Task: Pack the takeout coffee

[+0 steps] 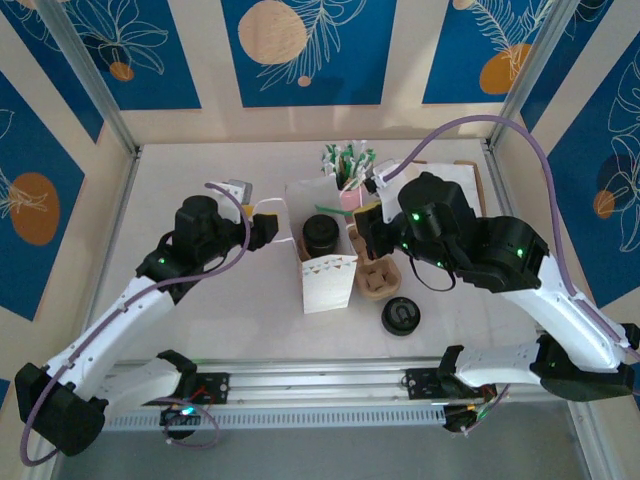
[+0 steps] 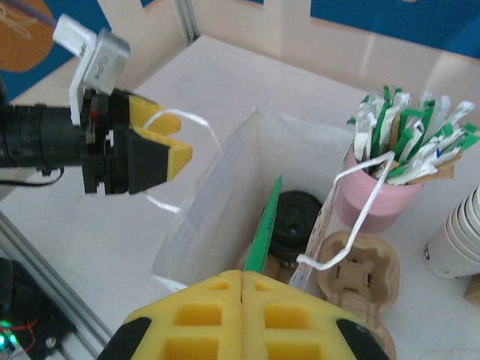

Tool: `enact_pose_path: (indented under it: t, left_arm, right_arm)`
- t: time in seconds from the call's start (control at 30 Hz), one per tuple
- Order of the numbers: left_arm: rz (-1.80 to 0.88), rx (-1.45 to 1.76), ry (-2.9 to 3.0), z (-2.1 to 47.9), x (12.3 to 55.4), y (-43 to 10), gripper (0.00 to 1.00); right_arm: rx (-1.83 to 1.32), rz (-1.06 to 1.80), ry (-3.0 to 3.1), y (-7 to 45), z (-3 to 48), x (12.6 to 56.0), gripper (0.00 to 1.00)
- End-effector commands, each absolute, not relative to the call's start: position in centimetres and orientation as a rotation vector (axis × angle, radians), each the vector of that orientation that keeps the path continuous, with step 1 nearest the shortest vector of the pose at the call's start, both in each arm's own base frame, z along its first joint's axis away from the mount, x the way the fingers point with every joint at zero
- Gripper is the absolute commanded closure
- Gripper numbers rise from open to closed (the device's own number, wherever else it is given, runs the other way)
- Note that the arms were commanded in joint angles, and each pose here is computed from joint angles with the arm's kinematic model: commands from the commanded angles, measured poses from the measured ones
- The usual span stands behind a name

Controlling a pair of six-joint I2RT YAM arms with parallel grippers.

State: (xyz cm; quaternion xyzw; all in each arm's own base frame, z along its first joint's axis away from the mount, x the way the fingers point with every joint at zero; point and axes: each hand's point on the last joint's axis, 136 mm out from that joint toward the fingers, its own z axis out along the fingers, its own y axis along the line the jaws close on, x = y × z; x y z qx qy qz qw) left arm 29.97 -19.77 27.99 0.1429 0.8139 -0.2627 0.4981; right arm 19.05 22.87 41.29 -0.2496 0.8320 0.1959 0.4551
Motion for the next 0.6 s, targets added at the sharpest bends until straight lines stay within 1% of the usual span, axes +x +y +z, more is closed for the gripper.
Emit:
enact_pose_path:
  t: [0.0,0.03,0.17,0.27,0.33,0.37,0.43,0.57]
  left_arm:
    - [-0.636,0.369,1.958,28.4,29.8,-20.3,0.32]
    - [-0.634,0.368,1.957,28.5,29.8,-20.2,0.32]
    - [-0.629,0.365,1.957,28.5,29.8,-20.1,0.33]
    - [-0.63,0.364,1.958,28.5,29.8,-20.1,0.33]
    - [-0.629,0.366,1.958,28.5,29.8,-20.1,0.33]
    - [-0.629,0.367,1.956,28.5,29.8,-20.1,0.32]
    - [-0.628,0.366,1.958,28.5,29.8,-20.1,0.33]
    - [-0.627,0.367,1.96,28.4,29.8,-20.2,0.32]
  right_arm:
    - [-0.651,0.507,2.121,23.3,40.4,18.1,1.0]
    - [-0.662,0.51,2.143,23.5,40.0,17.9,1.0]
    - [-0.703,0.452,2.254,24.1,37.7,17.9,0.95]
    - [-0.724,0.394,2.3,24.6,36.4,18.3,0.88]
    - [-0.727,0.377,2.304,24.8,36.3,18.6,0.77]
    - [-0.73,0.379,2.298,25.0,36.3,18.7,0.74]
    - [-0.733,0.388,2.286,25.2,36.6,18.8,0.7]
    - [-0.719,0.389,2.25,25.1,37.4,19.1,0.67]
